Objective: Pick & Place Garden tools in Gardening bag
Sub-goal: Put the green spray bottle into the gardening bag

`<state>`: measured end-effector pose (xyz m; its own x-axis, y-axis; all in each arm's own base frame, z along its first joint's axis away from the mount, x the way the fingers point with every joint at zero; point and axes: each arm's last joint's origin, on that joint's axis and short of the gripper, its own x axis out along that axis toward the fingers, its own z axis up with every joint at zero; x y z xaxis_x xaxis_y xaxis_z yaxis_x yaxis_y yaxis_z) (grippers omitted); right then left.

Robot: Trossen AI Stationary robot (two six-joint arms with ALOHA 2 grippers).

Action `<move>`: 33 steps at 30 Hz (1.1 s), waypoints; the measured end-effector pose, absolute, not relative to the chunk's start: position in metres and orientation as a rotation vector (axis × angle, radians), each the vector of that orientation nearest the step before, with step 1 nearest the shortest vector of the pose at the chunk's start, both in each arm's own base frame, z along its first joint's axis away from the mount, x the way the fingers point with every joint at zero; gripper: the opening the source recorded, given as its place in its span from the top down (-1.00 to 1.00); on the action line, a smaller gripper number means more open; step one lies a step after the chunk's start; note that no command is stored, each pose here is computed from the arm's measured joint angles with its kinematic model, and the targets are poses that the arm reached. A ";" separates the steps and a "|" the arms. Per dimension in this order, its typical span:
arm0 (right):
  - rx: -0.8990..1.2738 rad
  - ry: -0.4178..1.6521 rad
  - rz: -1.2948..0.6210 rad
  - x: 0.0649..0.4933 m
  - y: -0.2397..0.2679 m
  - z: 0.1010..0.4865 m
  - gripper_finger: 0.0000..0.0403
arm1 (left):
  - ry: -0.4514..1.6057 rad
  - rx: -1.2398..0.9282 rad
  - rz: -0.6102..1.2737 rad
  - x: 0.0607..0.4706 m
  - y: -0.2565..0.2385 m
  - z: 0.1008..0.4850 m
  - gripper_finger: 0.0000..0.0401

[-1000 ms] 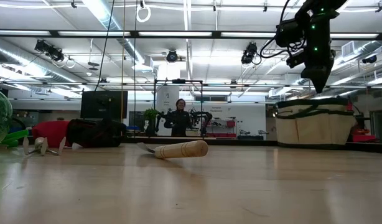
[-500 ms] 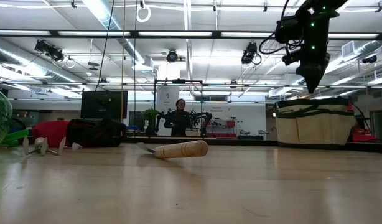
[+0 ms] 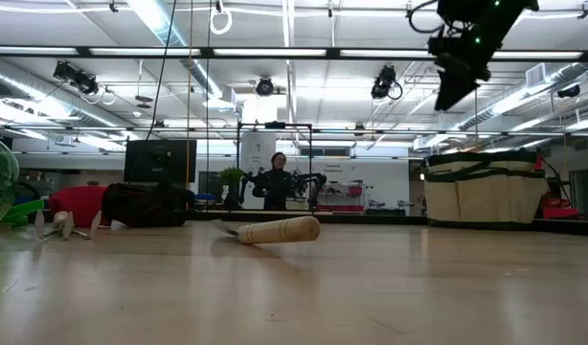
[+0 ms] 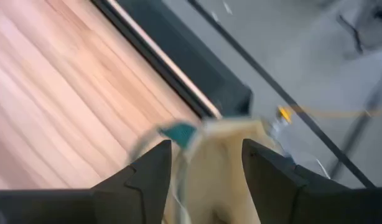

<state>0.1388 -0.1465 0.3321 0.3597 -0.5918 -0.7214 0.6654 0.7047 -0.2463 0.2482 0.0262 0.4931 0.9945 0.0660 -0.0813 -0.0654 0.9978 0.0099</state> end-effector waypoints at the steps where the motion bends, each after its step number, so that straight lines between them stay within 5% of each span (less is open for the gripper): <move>1: 0.090 0.855 -0.789 0.140 -0.145 0.335 0.03 | 0.075 0.008 0.070 0.247 0.026 0.494 0.34; 24: 0.077 0.562 -0.384 0.181 -0.096 0.355 0.03 | 0.282 -0.008 0.115 0.240 0.027 0.476 0.34; 33: 0.032 0.486 -0.285 0.194 -0.077 0.362 0.03 | 0.513 -0.054 0.035 0.232 0.023 0.455 0.34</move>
